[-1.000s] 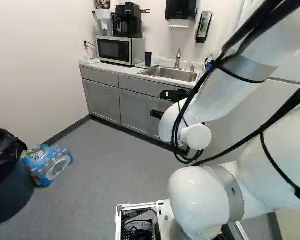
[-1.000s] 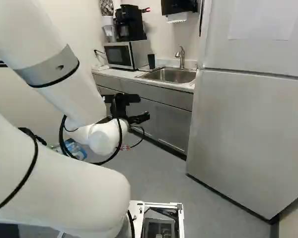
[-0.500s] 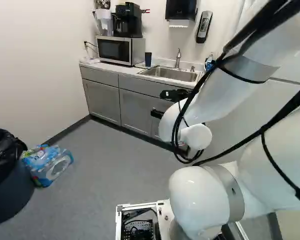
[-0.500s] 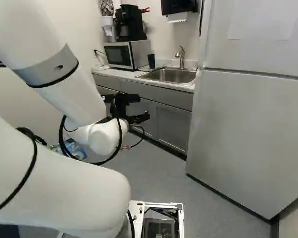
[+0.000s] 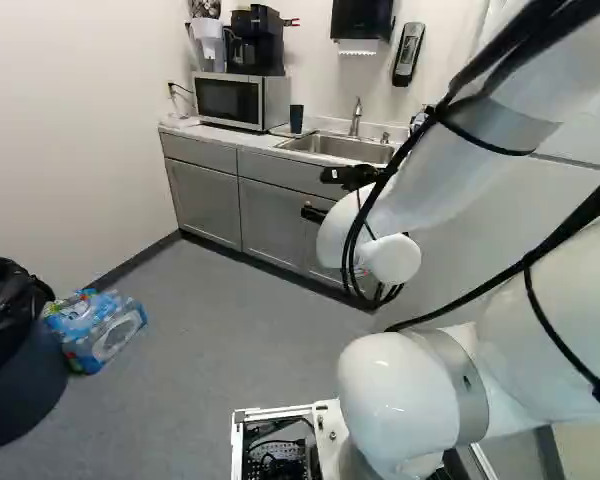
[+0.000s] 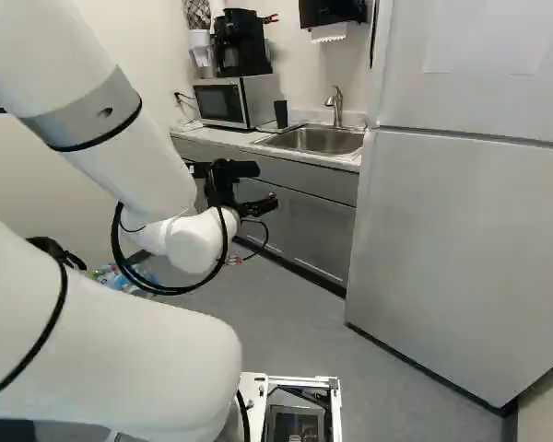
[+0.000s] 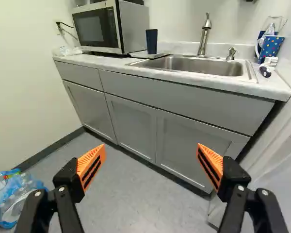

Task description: Rinse the cup and place it in the tray

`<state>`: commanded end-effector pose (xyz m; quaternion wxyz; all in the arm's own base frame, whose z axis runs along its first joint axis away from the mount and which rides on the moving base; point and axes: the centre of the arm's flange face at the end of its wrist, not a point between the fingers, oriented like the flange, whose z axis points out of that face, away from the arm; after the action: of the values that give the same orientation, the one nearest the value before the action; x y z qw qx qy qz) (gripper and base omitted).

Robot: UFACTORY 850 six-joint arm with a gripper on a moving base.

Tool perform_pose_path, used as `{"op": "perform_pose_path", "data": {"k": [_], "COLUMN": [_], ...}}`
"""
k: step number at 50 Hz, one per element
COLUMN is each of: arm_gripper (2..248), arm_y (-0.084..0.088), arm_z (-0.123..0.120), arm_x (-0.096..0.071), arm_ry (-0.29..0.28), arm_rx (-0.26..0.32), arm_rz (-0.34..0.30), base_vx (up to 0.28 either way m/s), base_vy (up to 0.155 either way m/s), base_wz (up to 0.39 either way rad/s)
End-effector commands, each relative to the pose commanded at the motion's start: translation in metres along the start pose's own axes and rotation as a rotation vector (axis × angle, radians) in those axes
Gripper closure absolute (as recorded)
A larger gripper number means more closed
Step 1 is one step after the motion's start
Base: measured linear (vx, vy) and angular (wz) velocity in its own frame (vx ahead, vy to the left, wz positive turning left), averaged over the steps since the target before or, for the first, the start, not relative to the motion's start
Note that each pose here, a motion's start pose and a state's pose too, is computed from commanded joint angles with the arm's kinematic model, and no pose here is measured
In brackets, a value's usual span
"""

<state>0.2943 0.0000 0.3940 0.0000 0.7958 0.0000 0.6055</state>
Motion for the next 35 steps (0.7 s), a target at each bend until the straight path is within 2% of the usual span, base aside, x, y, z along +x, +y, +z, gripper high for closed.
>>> {"op": "perform_pose_path", "data": {"k": [35], "arm_gripper": [3], "arm_y": [0.000], "arm_z": [0.017], "arm_x": [0.033], "arm_ry": [-0.013], "arm_rx": [0.000], "arm_rz": [0.000], "base_vx": [0.000], "base_vy": [0.000], "base_wz": [0.000]}}
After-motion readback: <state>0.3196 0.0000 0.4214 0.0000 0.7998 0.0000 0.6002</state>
